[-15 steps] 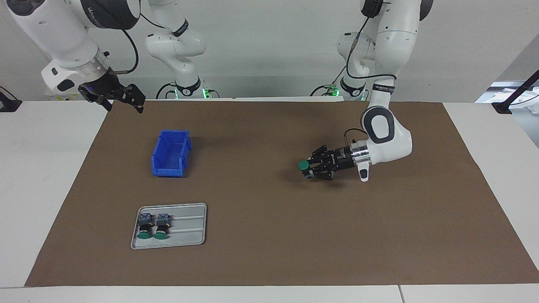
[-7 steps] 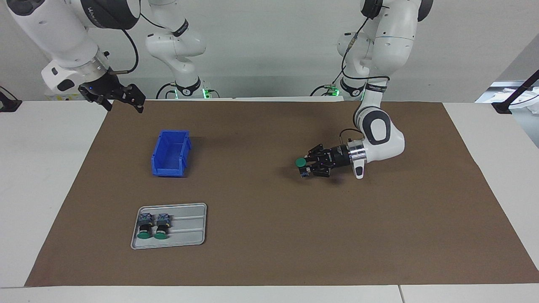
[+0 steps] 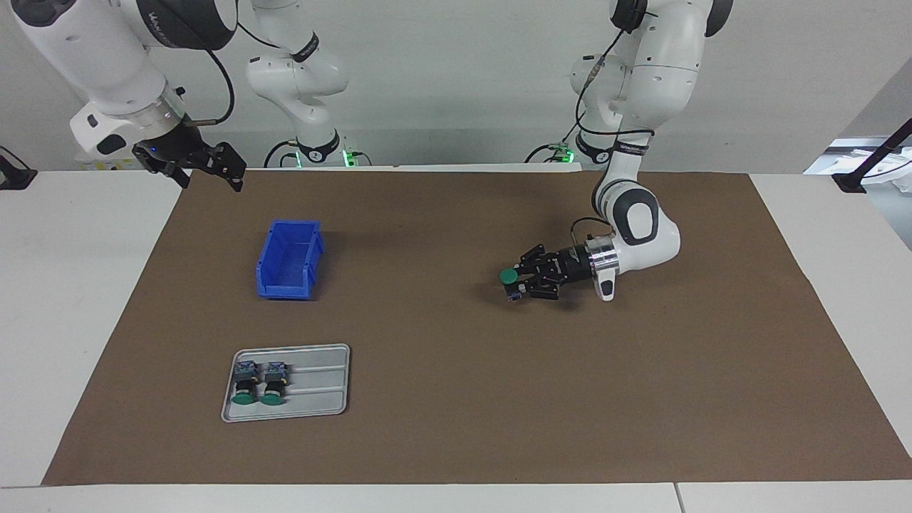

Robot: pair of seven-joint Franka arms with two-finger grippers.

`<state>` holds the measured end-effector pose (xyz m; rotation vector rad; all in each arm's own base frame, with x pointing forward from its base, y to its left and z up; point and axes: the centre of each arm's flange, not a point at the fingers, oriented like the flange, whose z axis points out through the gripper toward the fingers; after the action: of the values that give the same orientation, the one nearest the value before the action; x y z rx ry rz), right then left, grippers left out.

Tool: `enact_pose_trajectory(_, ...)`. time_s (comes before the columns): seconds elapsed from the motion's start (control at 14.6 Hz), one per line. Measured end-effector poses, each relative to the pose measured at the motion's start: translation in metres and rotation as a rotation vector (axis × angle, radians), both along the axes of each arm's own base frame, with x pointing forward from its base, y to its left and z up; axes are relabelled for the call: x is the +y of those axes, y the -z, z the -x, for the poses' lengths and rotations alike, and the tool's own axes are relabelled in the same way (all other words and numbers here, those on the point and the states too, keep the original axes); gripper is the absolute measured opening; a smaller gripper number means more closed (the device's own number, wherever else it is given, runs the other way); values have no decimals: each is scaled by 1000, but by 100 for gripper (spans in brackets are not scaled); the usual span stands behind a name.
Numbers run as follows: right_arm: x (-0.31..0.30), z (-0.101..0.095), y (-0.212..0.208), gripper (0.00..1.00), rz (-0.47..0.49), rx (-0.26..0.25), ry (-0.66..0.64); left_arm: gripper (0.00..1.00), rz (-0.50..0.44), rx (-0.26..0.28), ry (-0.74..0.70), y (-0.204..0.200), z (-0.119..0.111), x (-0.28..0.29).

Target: Place and press button with both arms

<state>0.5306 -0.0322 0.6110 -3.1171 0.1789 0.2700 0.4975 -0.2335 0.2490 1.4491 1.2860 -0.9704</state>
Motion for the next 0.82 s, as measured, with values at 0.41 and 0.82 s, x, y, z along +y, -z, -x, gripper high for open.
enact_pose_trajectory(0.41, 0, 0, 0, 100, 0, 0, 0, 33, 7, 9, 1, 15, 12, -8)
enact_pose_trajectory(0.82, 0, 0, 0, 100, 0, 0, 0, 33, 2, 5, 10, 21, 16, -13)
